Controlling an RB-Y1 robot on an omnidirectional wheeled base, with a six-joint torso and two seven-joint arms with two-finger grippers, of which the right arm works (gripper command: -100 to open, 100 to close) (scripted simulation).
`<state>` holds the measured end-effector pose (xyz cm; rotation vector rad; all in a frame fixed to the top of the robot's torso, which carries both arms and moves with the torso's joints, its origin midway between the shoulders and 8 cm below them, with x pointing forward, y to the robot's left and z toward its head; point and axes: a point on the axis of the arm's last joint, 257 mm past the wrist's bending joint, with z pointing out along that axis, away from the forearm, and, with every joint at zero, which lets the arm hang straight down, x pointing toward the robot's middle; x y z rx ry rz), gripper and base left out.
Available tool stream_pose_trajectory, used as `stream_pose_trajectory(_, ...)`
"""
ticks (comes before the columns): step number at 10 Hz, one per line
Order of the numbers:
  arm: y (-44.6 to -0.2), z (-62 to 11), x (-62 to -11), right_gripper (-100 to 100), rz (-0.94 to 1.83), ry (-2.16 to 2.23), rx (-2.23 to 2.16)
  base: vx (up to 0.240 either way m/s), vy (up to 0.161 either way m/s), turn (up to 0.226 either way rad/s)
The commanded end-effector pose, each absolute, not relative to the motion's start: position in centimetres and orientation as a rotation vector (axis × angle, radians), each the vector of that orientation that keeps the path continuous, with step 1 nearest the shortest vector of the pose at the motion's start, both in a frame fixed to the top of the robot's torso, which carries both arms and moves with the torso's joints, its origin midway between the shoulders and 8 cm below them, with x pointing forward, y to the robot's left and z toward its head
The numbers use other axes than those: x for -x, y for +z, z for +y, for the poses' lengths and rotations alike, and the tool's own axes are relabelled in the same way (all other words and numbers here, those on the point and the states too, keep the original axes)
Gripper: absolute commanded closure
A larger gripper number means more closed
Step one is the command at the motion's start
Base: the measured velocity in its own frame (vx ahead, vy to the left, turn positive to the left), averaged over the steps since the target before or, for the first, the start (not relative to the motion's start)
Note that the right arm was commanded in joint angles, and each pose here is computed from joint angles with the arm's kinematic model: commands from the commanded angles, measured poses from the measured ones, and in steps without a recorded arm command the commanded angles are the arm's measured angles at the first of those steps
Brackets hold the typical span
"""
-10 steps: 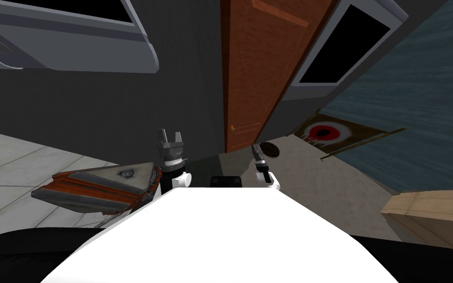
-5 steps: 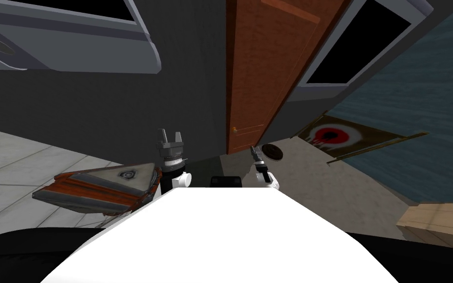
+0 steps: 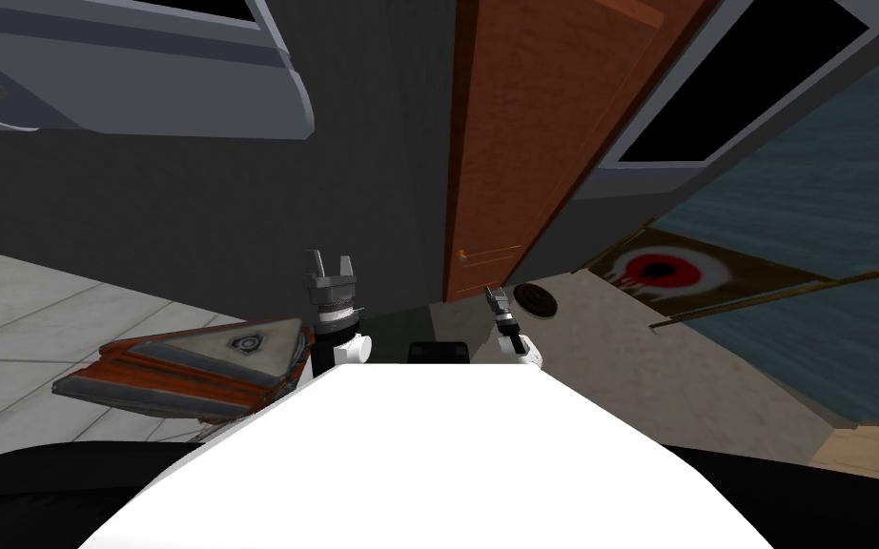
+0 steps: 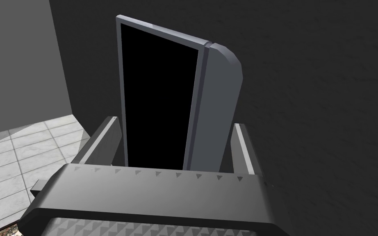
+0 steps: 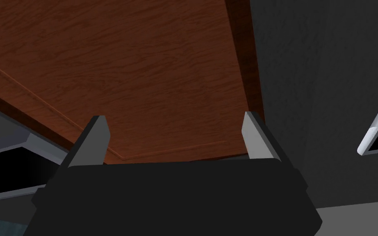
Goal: Pull the door open
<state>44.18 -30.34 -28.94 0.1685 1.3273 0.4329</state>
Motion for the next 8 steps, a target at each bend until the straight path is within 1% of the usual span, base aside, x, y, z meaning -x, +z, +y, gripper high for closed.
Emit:
stream_pose_trajectory(1,-29.9,-30.5,-44.3,-100,1.349,0.403,-0.146,0.107,0.026,0.062)
stream_pose_trajectory(8,-33.7,-31.9,-44.3,-100,1.434,0.292,-0.058,0.109,0.028,0.055)
